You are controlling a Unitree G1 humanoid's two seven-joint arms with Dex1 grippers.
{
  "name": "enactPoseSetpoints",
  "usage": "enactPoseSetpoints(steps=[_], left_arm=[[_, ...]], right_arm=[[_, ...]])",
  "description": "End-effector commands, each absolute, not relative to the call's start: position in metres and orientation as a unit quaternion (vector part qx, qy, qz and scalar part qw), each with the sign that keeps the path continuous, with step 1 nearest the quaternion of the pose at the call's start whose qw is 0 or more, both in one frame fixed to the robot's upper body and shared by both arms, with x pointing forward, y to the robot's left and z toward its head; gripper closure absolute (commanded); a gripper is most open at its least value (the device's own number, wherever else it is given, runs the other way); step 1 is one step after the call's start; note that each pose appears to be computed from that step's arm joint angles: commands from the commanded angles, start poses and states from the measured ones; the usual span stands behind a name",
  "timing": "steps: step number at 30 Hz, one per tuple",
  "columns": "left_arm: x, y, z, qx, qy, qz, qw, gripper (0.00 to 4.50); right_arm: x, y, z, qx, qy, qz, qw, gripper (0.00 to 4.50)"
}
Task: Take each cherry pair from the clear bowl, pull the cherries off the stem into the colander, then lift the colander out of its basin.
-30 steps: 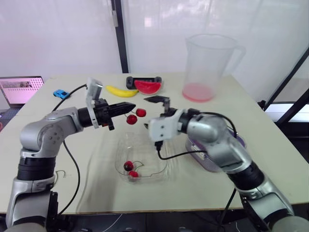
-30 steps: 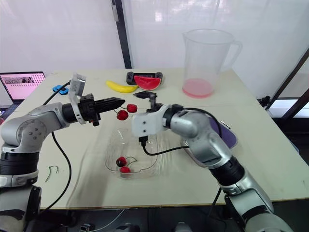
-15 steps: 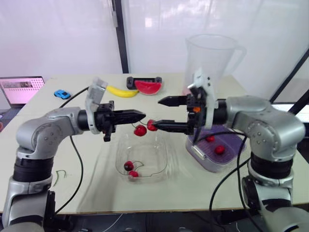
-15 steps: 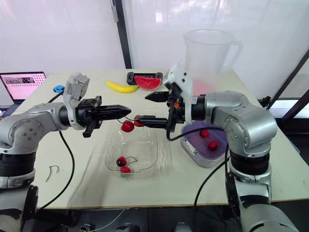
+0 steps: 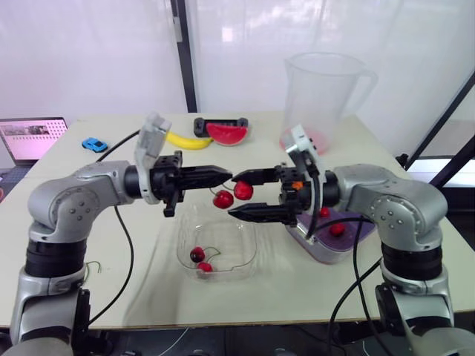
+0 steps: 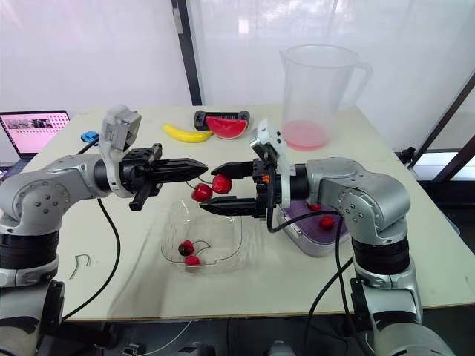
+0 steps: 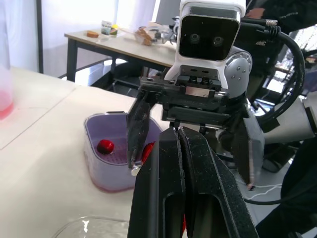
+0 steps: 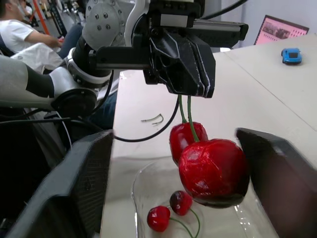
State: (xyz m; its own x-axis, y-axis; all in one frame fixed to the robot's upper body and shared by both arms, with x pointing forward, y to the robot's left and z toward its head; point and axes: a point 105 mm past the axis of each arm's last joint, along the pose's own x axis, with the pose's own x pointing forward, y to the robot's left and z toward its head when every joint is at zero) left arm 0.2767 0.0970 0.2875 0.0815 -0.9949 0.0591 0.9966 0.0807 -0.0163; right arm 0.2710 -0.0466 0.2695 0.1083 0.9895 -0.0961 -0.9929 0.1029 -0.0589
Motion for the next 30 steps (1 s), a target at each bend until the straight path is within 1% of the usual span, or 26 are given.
enactPoseSetpoints(steps=[1,2,13,22,30], left_arm=[[0.271,0.097,0.297,-0.013,-0.036,-0.680,0.732,4.50],[0.271,0.098,0.297,-0.014,-0.036,-0.680,0.733,4.50],[0.272,0.097,0.295,-0.010,-0.034,-0.679,0.734,4.50],[0.276,0.099,0.292,-0.006,-0.033,-0.672,0.740,4.50],[0.280,0.101,0.293,-0.007,-0.043,-0.663,0.747,4.50]], right_arm=[[0.272,-0.045,0.274,-0.058,-0.003,0.665,0.745,2.37],[0.273,-0.045,0.273,-0.061,-0.004,0.663,0.746,2.89],[0.280,-0.052,0.265,-0.084,0.005,0.646,0.759,2.89],[0.289,-0.087,0.255,-0.071,0.028,0.613,0.786,2.89],[0.296,-0.133,0.252,-0.101,0.059,0.560,0.820,2.89]])
